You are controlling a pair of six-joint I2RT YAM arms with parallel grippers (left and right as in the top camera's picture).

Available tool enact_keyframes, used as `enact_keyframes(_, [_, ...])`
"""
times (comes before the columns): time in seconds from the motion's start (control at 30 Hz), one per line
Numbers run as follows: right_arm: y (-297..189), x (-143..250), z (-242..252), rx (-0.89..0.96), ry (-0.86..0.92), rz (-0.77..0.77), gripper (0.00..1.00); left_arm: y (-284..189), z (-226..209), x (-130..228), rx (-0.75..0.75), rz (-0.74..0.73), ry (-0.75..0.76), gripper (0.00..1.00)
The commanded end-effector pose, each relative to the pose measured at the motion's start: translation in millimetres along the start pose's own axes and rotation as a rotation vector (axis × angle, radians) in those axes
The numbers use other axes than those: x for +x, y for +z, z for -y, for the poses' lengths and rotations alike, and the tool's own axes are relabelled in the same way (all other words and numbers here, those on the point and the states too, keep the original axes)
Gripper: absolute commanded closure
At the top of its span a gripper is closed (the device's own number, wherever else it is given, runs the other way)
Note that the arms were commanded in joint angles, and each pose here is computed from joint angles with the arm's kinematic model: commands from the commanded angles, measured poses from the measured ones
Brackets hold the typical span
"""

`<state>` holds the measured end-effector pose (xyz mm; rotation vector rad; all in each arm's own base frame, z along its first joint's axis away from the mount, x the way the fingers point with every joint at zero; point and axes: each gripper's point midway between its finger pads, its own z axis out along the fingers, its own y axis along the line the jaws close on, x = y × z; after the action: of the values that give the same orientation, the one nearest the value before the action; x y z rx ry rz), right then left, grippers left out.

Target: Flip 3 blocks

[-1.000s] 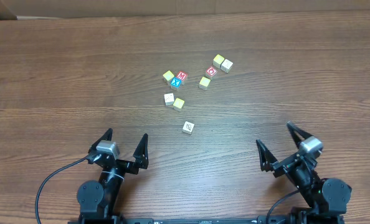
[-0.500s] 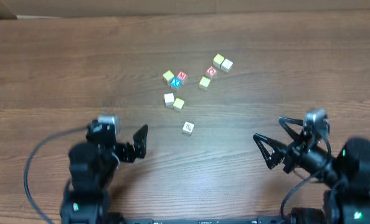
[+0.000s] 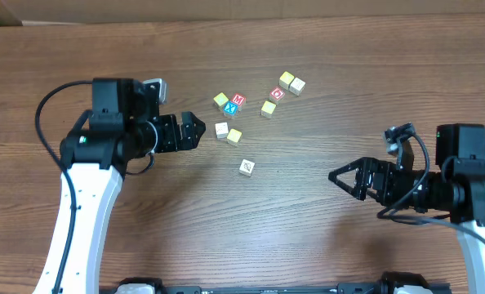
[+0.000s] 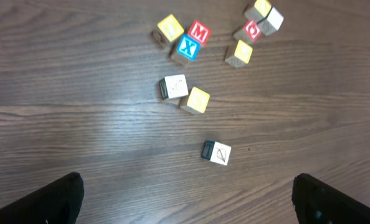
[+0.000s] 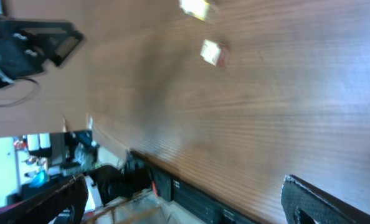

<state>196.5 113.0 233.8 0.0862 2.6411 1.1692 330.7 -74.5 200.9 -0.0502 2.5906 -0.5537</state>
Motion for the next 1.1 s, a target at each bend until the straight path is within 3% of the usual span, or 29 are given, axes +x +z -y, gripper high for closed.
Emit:
enact_keyframes(0.0, [-3,4,8,0.071,0.003,-0.016,0.00,1,10,-5,0.028,-0.009,0.002,0.00])
enact_keyframes(0.57, [-10,45,14,0.126,0.079,-0.138,0.00,1,10,-3,0.026,-0.018,0.000,0.00])
enact_keyframes(1.07, [-12,57,15,0.136,0.120,-0.181,0.00,1,9,-1,0.024,-0.026,-0.003,0.00])
